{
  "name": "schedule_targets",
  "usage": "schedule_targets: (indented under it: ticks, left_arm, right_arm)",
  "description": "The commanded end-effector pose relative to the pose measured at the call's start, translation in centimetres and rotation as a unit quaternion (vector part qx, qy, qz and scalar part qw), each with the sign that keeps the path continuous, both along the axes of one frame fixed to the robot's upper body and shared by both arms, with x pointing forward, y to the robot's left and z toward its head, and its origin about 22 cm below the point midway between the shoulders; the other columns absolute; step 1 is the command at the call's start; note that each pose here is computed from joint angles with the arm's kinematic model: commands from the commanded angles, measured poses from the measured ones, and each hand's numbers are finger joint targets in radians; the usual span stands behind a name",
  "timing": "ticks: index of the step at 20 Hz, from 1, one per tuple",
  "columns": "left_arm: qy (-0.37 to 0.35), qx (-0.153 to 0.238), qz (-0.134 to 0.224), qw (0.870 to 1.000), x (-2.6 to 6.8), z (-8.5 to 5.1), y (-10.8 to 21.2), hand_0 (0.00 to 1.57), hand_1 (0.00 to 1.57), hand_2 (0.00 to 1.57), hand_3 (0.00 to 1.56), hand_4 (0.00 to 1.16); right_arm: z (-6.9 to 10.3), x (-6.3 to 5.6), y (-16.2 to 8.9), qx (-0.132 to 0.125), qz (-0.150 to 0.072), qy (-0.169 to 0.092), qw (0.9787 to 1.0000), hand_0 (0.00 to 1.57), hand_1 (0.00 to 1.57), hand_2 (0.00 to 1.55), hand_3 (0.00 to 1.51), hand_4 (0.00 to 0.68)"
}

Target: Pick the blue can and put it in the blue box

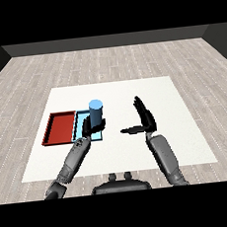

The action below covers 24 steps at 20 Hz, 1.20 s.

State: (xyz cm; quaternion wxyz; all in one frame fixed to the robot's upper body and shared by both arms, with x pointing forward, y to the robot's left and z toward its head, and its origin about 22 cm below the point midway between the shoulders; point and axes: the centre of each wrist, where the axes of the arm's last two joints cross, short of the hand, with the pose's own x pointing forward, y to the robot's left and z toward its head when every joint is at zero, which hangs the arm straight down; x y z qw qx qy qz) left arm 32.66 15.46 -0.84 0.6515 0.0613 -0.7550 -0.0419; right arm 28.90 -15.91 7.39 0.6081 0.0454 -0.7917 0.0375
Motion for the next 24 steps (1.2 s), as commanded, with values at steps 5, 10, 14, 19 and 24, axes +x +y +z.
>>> schedule_targets:
  ticks: [5, 10, 14, 19, 24]
  left_arm:
    - [0.067, 0.081, 0.068, 0.992, 3.09, 0.4, 6.1, 1.57, 1.57, 1.57, 1.5, 1.12]
    - [0.155, 0.205, 0.138, 0.957, 3.88, -0.9, 10.8, 1.57, 1.57, 1.56, 1.45, 1.03]
    - [0.227, 0.295, 0.169, 0.913, 4.88, -1.6, 10.9, 0.58, 0.58, 0.5, 0.3, 0.91]
    - [0.281, 0.357, 0.158, 0.877, 5.79, -3.1, 8.4, 0.6, 0.6, 0.53, 0.35, 0.87]
    - [0.37, 0.351, 0.15, 0.847, 6.65, -3.4, 5.1, 1.2, 1.2, 1.04, 0.0, 0.83]
  right_arm:
    - [-2.3, -1.5, -1.1, 0.03, -0.017, 0.021, 0.9992, 0.0, 0.0, 0.0, 0.0, 0.0]
    - [-3.1, -0.3, -2.5, 0.047, -0.031, 0.032, 0.9979, 0.0, 0.0, 0.0, 0.0, 0.0]
    - [-2.3, 0.0, -1.3, 0.043, -0.046, 0.036, 0.9974, 0.0, 0.0, 0.0, 0.0, 0.0]
    - [-3.8, 1.4, -2.7, 0.052, -0.054, 0.057, 0.9956, 0.0, 0.0, 0.0, 0.0, 0.0]
    - [-4.2, 2.0, -4.9, 0.053, -0.067, 0.074, 0.9936, 0.0, 0.0, 0.0, 0.0, 0.0]
